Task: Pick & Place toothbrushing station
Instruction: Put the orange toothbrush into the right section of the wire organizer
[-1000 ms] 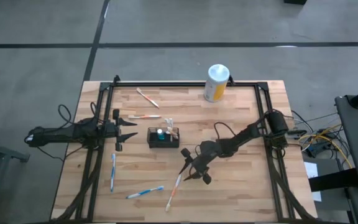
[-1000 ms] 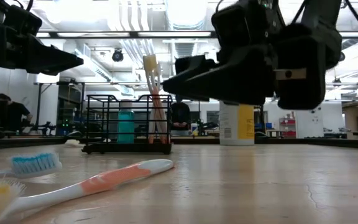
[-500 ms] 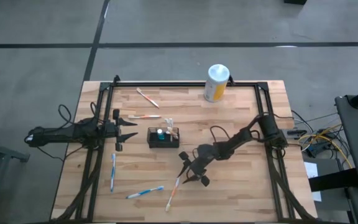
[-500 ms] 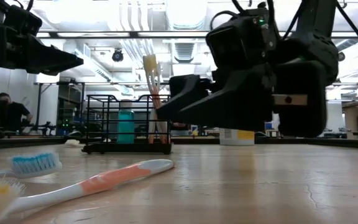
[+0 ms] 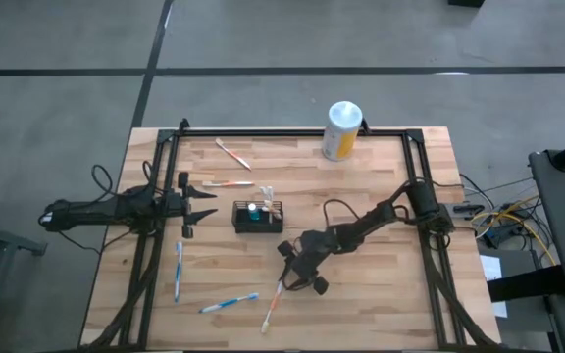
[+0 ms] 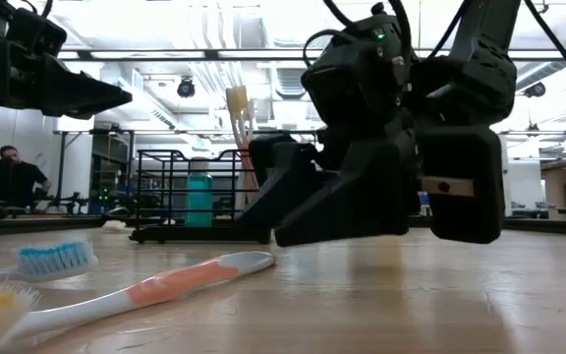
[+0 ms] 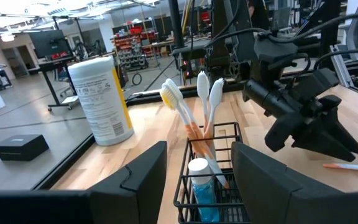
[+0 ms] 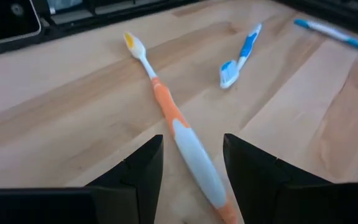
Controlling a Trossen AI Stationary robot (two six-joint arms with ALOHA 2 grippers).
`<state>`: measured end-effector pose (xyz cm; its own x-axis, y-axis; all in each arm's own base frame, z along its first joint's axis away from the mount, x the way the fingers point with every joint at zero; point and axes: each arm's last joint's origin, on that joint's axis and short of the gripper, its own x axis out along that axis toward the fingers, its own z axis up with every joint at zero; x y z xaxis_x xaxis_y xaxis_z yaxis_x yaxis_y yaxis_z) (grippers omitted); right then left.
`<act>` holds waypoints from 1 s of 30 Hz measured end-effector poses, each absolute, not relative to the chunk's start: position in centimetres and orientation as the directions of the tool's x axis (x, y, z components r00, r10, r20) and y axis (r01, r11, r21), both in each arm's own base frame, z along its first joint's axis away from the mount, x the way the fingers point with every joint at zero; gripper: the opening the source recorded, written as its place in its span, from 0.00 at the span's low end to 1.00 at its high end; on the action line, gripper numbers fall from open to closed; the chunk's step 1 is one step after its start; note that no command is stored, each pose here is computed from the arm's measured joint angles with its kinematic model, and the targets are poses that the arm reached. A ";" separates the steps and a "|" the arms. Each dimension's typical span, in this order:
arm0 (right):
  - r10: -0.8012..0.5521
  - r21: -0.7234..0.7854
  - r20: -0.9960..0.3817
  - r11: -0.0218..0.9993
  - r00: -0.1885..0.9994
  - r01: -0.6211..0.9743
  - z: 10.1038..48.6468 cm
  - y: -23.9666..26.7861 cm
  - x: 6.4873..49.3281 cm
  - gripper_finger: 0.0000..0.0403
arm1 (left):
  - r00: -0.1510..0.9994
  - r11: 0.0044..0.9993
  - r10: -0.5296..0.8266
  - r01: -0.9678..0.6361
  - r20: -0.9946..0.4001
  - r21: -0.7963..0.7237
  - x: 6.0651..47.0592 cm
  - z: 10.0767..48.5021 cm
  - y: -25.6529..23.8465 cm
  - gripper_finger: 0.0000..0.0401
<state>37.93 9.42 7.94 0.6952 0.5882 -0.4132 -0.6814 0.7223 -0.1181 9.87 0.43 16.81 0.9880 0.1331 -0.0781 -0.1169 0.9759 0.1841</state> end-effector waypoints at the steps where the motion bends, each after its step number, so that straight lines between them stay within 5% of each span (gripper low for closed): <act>1: 0.587 -0.112 -0.423 0.722 0.690 -0.683 7.9 9.4 37.9 0.41 | 0.988 0.976 0.134 -0.118 -0.078 0.184 9.9 16.8 0.4 0.47; 30: 0.557 -0.015 -0.524 0.750 0.644 -0.661 7.5 9.5 38.3 0.19 | 0.988 0.976 0.133 -0.117 -0.078 0.184 9.9 16.8 0.4 0.47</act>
<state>38.25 9.46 7.54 0.6443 0.5572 -0.5238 -0.6610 0.7502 -0.0151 9.87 0.43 16.81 0.9880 0.1331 -0.0777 -0.1170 0.9760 0.1839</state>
